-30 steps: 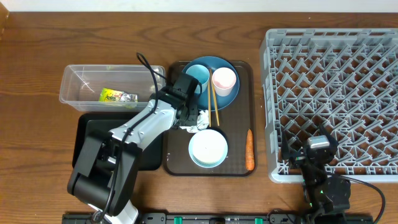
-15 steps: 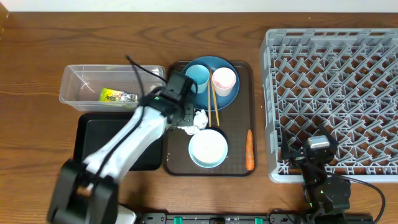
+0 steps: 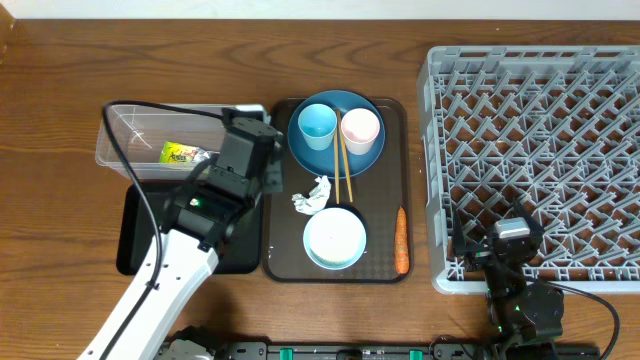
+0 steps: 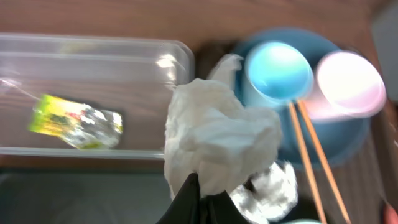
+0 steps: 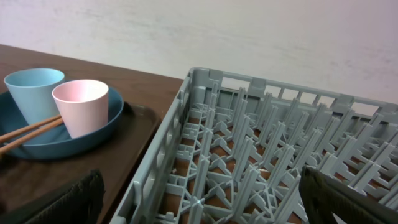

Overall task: Sort waste into correct bins and load items into the dishwasher rack
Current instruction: 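Carry the tissue into the clear bin and release it, then reach the left gripper back and grasp the second crumpled tissue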

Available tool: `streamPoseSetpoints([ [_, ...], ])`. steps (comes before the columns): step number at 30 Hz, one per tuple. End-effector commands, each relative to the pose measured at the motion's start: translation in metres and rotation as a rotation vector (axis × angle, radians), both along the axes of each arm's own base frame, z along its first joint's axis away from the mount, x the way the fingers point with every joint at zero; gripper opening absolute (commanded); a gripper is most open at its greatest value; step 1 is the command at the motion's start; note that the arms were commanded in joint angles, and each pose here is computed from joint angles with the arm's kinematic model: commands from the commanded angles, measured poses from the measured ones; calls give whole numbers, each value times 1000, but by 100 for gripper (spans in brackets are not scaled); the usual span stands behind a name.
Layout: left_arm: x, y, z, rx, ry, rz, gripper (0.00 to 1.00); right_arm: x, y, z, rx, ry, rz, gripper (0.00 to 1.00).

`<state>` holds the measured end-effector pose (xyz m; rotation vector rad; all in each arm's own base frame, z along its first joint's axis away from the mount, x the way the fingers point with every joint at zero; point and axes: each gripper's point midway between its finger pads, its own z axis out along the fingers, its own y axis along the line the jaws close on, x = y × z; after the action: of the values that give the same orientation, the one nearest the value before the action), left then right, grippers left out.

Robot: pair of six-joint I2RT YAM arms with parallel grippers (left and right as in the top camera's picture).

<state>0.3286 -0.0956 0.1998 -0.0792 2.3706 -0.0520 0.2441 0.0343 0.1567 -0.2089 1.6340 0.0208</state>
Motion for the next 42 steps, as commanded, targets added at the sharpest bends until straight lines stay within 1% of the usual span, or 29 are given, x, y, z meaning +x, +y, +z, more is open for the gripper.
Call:
streamPoseSetpoints([
  [1,19,32,10,56,-55,126,6,0,2,-2,-8,5,7,99],
  [4,34,52,-1,59,-43,194,6,0,2,-2,-8,5,8,99],
  [7,46,67,-22,60,2,238,6,0,2,-2,-8,5,7,99],
  [12,61,75,-67,-2,117,242,6,0,2,-2,-8,5,8,99],
  [16,67,79,-79,-25,136,247,8,0,2,-2,-8,5,7,99],
  [17,67,80,-79,-25,135,251,14,0,2,-2,-8,5,8,99],
  [18,67,81,-78,-27,131,255,27,0,2,-2,-8,5,8,99],
  [19,68,82,-78,-27,129,257,48,0,2,-2,-7,5,7,99],
  [20,68,83,-77,-28,127,259,60,0,2,-2,-7,5,7,99],
  [21,68,83,-77,-28,125,259,64,0,2,-2,-8,5,8,99],
  [24,66,82,-71,-35,120,254,71,0,2,-2,-8,5,7,99],
  [26,62,79,-65,-52,117,240,72,0,2,-2,-8,5,8,99],
  [28,54,70,-56,-96,119,205,73,0,2,-2,-8,5,7,99],
  [33,23,24,-22,-314,138,13,74,0,2,-2,-7,5,8,99],
  [34,17,18,-17,-337,141,-12,73,0,2,-2,-8,5,7,99],
  [38,-8,-1,-12,-386,198,-82,73,0,2,-2,-8,5,7,99],
  [42,-30,-16,-31,-364,307,-119,73,0,2,-2,-8,5,7,99],
])
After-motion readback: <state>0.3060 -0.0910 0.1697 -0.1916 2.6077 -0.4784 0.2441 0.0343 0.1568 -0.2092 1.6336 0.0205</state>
